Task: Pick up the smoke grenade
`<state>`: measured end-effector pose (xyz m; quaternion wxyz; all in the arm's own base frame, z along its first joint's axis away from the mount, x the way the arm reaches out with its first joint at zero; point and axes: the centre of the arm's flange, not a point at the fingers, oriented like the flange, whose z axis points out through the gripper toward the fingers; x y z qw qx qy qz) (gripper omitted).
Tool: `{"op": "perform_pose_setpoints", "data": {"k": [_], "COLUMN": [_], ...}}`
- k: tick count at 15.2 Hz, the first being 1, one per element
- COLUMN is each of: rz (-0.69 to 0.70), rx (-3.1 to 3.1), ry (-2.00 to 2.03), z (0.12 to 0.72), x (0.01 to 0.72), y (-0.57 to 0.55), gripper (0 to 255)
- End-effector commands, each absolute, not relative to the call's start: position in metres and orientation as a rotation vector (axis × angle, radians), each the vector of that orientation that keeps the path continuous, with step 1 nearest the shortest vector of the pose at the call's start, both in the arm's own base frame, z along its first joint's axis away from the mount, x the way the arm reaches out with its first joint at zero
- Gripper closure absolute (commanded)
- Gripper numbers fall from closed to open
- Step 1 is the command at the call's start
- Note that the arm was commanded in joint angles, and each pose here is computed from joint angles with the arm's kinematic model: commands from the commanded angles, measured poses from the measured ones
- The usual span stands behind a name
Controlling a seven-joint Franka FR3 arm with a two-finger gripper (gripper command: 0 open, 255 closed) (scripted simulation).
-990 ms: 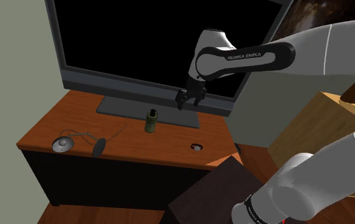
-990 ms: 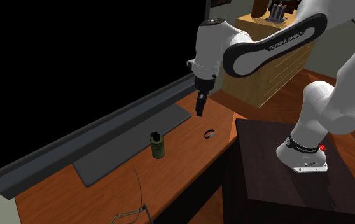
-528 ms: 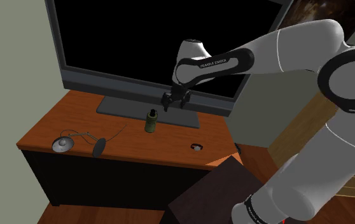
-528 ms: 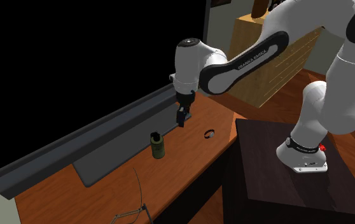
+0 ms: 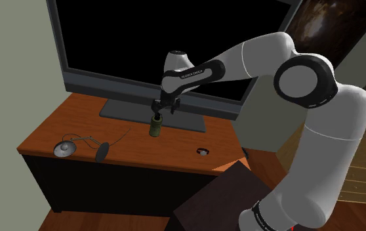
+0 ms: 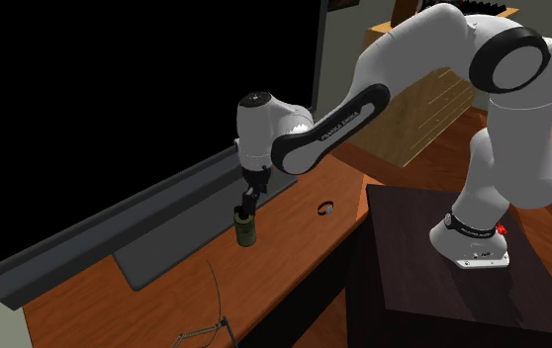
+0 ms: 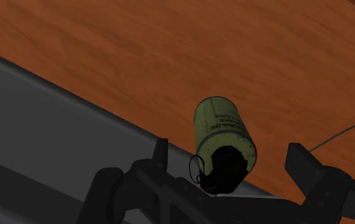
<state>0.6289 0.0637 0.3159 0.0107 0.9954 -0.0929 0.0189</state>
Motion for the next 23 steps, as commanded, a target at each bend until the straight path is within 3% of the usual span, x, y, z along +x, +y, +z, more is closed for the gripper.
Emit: {"op": "perform_pose_setpoints", "data": {"k": [1,12,13,23], "rz": [0.066,0.07,0.07,0.07], "rx": [3.103,3.101,3.101,3.101], "ry": [-0.3,-0.306,-0.306,-0.306], "z": [0.299,0.25,0.25,0.255], "x": [0.648,0.66,0.66,0.66], "y": [0.069,0.071,0.071,0.071], "gripper": [0,0,255,255]}}
